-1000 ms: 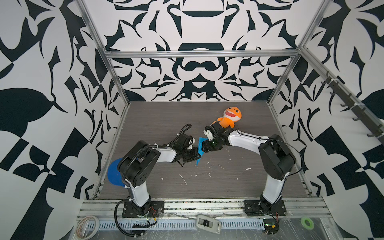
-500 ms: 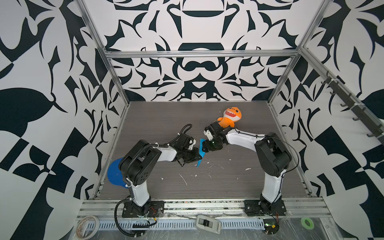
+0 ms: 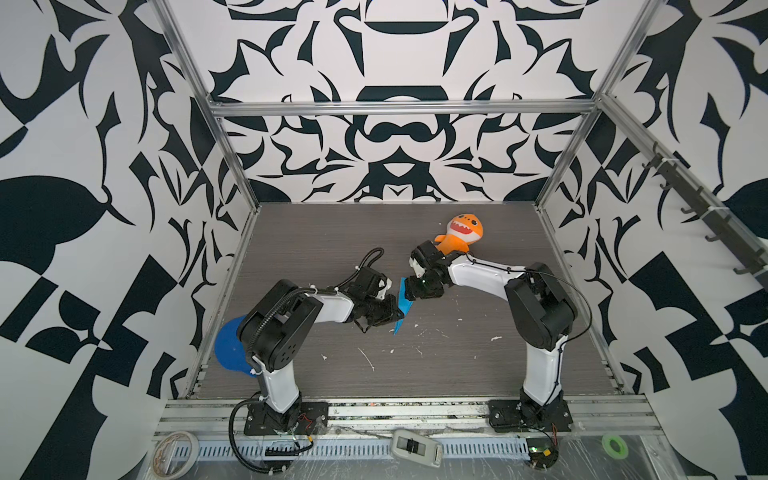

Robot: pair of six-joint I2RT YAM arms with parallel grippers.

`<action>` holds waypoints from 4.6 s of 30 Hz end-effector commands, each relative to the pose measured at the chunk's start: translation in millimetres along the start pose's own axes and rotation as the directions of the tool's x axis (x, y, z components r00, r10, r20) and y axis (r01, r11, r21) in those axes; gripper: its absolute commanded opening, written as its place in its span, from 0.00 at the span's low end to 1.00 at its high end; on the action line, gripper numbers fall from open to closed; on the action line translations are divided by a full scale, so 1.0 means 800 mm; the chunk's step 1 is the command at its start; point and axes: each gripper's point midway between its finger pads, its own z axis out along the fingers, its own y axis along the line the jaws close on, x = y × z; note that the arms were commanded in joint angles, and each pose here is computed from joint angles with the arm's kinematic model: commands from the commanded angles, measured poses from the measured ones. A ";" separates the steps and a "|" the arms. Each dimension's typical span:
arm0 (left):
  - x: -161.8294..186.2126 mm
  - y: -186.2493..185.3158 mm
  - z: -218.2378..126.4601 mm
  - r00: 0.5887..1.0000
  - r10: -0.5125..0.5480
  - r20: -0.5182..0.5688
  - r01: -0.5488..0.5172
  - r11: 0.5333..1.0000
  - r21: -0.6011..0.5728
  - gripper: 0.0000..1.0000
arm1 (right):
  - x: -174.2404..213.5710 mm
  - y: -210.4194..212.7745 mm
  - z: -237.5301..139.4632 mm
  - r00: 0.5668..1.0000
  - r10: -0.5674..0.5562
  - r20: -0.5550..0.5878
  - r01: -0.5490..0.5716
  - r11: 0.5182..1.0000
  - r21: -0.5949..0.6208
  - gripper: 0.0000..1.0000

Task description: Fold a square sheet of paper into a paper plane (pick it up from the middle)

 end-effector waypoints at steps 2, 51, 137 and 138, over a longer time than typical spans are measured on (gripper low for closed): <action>-0.008 -0.005 -0.010 0.999 0.015 0.034 -0.015 1.000 -0.002 0.13 | 0.054 -0.052 0.031 0.987 0.075 -0.145 -0.047 0.982 0.184 0.63; 0.005 0.049 -0.007 0.999 -0.038 -0.001 0.037 0.970 -0.241 0.12 | 0.083 -0.070 0.048 0.977 0.102 -0.185 -0.049 0.962 0.269 0.52; 0.028 0.083 -0.002 0.994 -0.043 -0.100 -0.007 0.892 -0.453 0.08 | 0.026 0.045 -0.005 0.998 0.008 -0.061 -0.023 0.970 -0.243 0.11; 0.029 0.083 -0.002 0.994 -0.043 -0.100 -0.007 0.892 -0.452 0.08 | 0.026 0.044 -0.006 0.998 0.009 -0.058 -0.023 0.971 -0.240 0.11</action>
